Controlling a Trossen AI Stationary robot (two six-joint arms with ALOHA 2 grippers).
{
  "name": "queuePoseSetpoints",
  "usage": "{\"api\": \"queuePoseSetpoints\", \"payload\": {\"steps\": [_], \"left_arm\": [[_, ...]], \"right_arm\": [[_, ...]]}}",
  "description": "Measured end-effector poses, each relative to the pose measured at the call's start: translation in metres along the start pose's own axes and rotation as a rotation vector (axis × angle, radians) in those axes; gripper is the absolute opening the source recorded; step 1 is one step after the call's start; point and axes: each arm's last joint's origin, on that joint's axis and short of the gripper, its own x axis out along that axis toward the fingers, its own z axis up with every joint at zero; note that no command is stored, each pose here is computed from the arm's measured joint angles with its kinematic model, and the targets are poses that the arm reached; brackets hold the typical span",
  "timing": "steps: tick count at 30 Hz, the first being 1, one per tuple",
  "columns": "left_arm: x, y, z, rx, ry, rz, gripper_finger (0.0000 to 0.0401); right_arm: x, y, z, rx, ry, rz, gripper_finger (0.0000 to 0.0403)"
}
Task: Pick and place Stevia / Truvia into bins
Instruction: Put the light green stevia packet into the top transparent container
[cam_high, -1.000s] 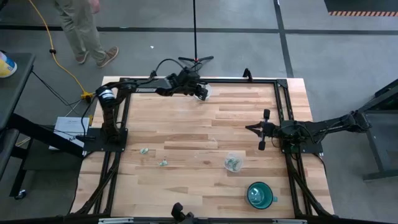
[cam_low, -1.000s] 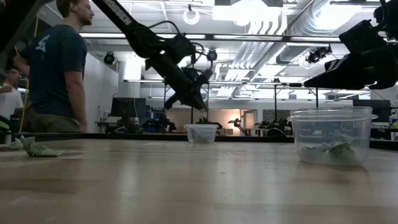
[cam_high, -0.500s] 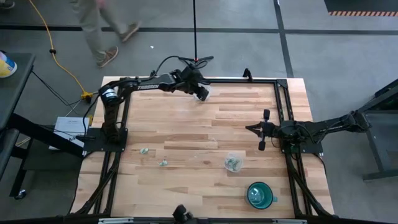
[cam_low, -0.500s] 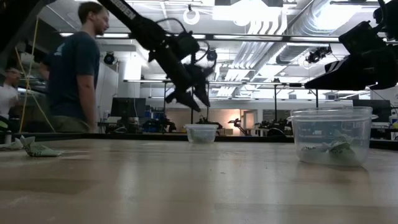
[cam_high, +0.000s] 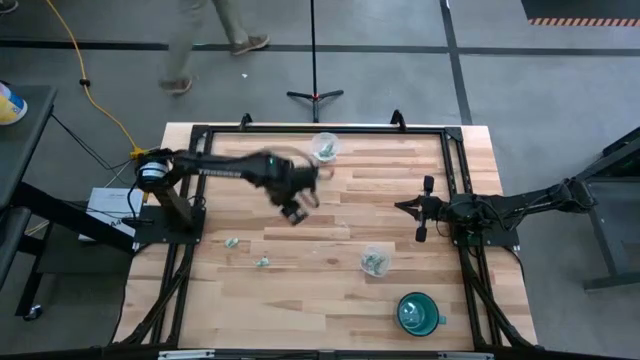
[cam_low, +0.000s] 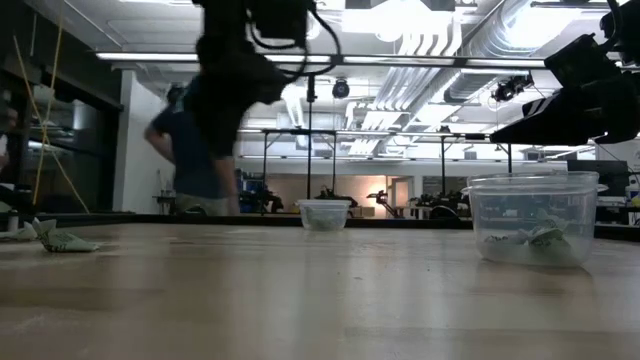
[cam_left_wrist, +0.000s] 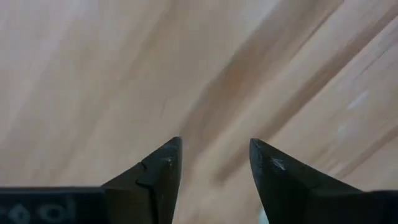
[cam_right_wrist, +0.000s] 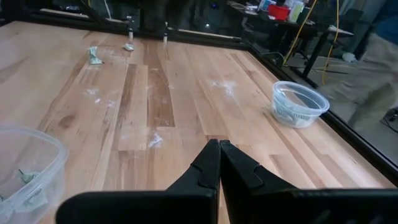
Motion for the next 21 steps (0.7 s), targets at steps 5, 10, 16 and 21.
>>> {"api": "queuePoseSetpoints", "payload": {"steps": [5,10,16,21], "left_arm": [[0.002,-0.022,-0.044,-0.056,0.143,0.143,0.0213],[0.011,-0.035,-0.072,0.019,0.162,0.244,0.0206],[0.036,-0.035,-0.09,-0.02,0.248,0.215,0.0204],[0.048,-0.047,-0.101,0.101,0.277,0.09,0.0199]], "right_arm": [[0.0,0.0,0.0,0.0,-0.002,0.0,0.0],[0.0,0.0,0.0,-0.001,-0.002,0.0,0.0],[0.0,0.0,0.0,-0.003,-0.002,0.0,0.0],[0.0,0.0,0.0,-0.003,-0.002,0.0,0.0]]}}
